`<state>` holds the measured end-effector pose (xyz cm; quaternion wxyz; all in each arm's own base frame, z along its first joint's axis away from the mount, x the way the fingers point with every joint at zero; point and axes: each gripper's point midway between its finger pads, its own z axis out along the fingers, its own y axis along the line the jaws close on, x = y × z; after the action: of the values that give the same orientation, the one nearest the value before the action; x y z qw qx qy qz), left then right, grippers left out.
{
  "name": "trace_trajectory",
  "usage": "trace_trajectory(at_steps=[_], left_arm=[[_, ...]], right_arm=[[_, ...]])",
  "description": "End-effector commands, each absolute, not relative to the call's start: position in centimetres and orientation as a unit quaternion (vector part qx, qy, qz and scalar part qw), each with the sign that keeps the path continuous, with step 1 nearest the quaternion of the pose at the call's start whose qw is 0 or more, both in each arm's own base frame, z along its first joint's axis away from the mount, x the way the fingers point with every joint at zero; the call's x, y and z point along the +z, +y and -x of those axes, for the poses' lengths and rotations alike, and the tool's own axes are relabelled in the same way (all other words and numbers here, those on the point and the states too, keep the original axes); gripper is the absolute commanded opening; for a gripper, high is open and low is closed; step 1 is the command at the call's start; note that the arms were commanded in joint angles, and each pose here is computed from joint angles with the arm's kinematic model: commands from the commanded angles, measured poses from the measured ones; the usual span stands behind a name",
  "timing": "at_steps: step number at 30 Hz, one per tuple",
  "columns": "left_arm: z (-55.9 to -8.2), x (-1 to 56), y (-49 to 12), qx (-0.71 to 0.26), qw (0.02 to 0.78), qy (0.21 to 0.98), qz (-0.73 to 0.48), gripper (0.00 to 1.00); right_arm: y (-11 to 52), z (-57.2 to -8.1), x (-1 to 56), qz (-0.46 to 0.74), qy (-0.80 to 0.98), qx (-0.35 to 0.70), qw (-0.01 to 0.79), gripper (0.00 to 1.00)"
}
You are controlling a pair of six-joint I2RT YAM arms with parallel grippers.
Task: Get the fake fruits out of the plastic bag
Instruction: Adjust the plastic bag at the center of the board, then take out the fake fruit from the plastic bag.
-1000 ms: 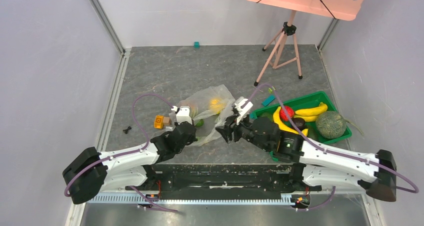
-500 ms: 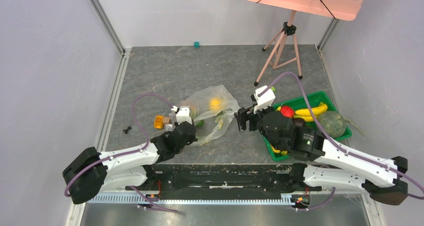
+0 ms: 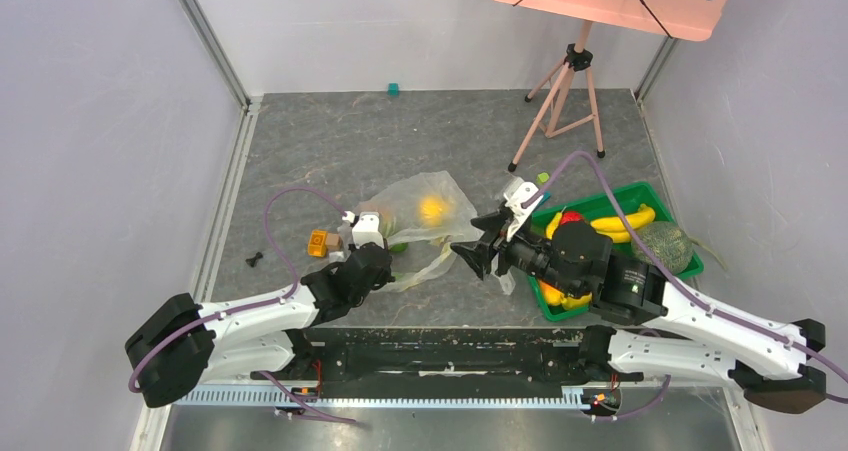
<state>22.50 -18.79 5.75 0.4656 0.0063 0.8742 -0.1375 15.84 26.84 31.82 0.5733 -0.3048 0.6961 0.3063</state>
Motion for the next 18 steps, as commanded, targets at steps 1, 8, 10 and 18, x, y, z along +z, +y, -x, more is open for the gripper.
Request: trace_trajectory(at_steps=[1, 8, 10, 18], left_arm=[[-23.2, 6.7, -18.8, -0.139, 0.484, 0.864, 0.010, 0.02], [-23.3, 7.4, -18.9, -0.143, 0.489, 0.861, 0.009, 0.02], [-23.4, 7.9, -18.8, -0.144, 0.495, 0.857, 0.009, 0.02], [-23.3, 8.6, -17.7, -0.135, 0.508, 0.851, 0.015, 0.02]], right_arm=[[28.7, -15.9, 33.1, 0.322, 0.674, 0.322, 0.582, 0.61], [34.8, -18.5, 23.8, 0.348, 0.734, 0.272, 0.515, 0.50], [35.9, -19.1, 21.8, 0.350, 0.742, 0.264, 0.507, 0.48], [39.4, -20.5, 15.8, 0.358, 0.767, 0.256, 0.467, 0.44]])
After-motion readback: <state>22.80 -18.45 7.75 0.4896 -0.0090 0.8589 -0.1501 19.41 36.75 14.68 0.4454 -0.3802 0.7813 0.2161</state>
